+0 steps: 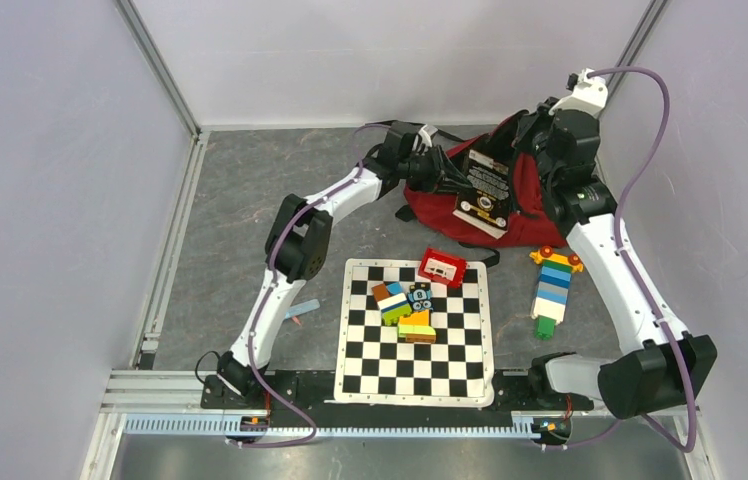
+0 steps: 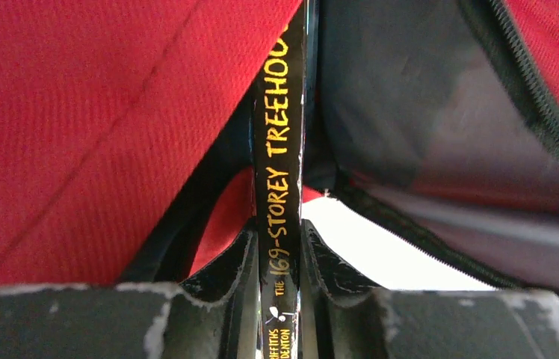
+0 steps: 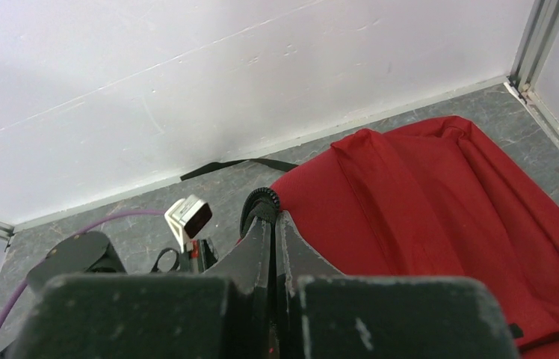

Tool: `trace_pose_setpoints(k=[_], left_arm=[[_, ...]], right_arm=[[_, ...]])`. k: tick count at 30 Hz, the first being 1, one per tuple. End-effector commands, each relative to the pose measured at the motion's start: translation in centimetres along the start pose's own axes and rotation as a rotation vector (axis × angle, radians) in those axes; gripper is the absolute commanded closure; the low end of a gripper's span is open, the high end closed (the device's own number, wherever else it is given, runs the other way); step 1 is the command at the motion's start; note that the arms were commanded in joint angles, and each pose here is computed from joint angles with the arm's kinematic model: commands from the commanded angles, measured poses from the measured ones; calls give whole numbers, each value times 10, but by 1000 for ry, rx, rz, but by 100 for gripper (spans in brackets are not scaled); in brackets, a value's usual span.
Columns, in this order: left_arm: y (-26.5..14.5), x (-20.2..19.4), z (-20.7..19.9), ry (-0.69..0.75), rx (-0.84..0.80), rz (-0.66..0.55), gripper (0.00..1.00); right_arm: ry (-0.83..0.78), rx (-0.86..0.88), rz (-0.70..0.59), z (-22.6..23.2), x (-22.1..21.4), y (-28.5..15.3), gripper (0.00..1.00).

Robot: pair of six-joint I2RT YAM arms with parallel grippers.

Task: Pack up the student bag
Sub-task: Place the book in the student bag.

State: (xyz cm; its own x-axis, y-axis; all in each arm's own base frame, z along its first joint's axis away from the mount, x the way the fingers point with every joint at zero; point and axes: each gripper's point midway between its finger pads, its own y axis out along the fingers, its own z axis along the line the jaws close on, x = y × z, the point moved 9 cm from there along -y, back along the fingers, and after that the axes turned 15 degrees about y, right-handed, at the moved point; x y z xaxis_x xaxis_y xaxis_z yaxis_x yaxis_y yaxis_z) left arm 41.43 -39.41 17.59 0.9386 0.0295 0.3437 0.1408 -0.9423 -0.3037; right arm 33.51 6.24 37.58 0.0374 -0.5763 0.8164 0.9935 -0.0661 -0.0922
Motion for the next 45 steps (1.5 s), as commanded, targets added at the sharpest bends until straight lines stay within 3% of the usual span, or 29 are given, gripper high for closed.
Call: trace_pose_setpoints(k=[1, 6, 11, 28, 36, 42, 45], left_arm=[[19, 12, -16, -3, -28, -43, 98], [48, 9, -15, -29, -34, -89, 98], [60, 16, -14, -86, -39, -218, 98], [24, 59, -56, 96, -3, -565, 98], [48, 45, -45, 80, 28, -522, 98], [74, 2, -40, 52, 90, -380, 98], [91, -17, -54, 99, 72, -307, 91]], right_arm=[[82, 155, -141, 27, 32, -14, 100], [73, 155, -78, 22, 14, -9, 100], [60, 147, -33, 20, 1, -11, 100], [-7, 84, 21, 7, -22, -13, 100], [-27, 67, 59, 3, -34, -7, 100], [-28, 73, 63, 8, -37, 5, 100], [-29, 78, 72, 11, -40, 10, 100]])
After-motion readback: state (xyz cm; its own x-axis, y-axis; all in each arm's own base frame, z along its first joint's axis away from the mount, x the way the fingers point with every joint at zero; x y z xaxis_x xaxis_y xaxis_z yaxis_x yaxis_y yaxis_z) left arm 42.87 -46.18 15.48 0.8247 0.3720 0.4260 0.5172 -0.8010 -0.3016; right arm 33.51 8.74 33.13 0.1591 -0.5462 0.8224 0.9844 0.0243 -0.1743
